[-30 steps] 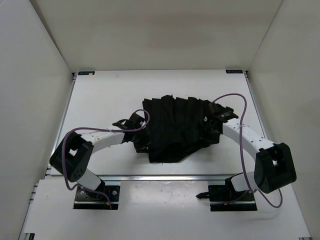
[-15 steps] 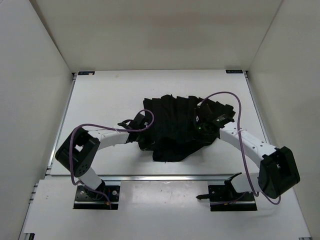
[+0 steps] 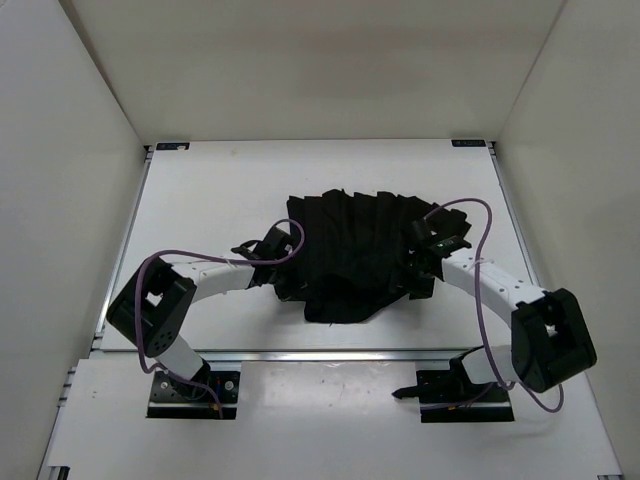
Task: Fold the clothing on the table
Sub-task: Flatten the skirt out, then fold the skirt
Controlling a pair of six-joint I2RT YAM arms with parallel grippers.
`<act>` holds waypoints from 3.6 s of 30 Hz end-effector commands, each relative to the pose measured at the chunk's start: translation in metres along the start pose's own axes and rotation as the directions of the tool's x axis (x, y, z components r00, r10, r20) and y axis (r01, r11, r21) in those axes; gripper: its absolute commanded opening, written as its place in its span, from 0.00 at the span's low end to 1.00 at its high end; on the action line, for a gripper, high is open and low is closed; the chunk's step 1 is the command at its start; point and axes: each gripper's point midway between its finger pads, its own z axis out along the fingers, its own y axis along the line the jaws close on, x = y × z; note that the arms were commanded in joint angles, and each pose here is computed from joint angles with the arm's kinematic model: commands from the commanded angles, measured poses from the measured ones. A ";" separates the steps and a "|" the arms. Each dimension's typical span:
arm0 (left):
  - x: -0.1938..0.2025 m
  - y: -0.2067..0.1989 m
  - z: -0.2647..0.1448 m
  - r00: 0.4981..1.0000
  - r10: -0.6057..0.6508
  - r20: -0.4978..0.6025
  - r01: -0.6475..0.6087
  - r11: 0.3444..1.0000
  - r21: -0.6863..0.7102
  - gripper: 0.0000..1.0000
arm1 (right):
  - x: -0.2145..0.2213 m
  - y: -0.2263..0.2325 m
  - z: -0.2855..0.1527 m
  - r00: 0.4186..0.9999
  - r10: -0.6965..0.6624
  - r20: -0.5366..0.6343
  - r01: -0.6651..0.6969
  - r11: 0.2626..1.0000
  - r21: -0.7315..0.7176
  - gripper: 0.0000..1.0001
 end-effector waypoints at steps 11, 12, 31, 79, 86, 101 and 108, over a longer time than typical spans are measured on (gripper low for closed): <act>-0.101 -0.030 -0.073 0.978 -0.036 0.205 0.002 0.987 0.160 0.00 | -0.114 0.060 -0.040 0.984 -0.071 0.163 0.104 0.974 -0.201 0.00; -0.131 -0.034 -0.094 0.964 -0.060 0.260 0.012 0.983 0.185 0.00 | -0.136 0.065 -0.060 0.975 -0.054 0.214 0.105 0.967 -0.232 0.00; -0.061 0.053 -0.099 0.959 -0.119 0.257 0.063 0.975 0.214 0.37 | -0.038 -0.015 -0.057 1.000 -0.010 0.006 0.011 0.966 -0.259 0.26; 0.027 0.076 -0.086 0.998 -0.022 0.059 0.020 0.999 0.030 0.00 | 0.080 -0.005 -0.046 0.967 -0.095 -0.237 0.031 0.965 -0.261 0.00; -0.008 -0.008 -0.157 0.991 -0.065 0.118 0.035 0.970 0.242 0.00 | 0.044 0.025 -0.130 0.982 -0.087 -0.168 0.013 0.917 -0.398 0.00; -0.249 -0.070 -0.093 0.935 -0.346 0.085 0.248 0.804 0.541 0.44 | -0.243 0.033 -0.033 0.992 0.101 0.070 -0.068 0.925 -0.374 0.32; -0.230 -0.028 -0.108 0.914 -0.360 0.187 0.234 0.844 0.483 0.53 | -0.216 -0.018 -0.026 0.962 0.240 0.132 -0.195 0.939 -0.281 0.75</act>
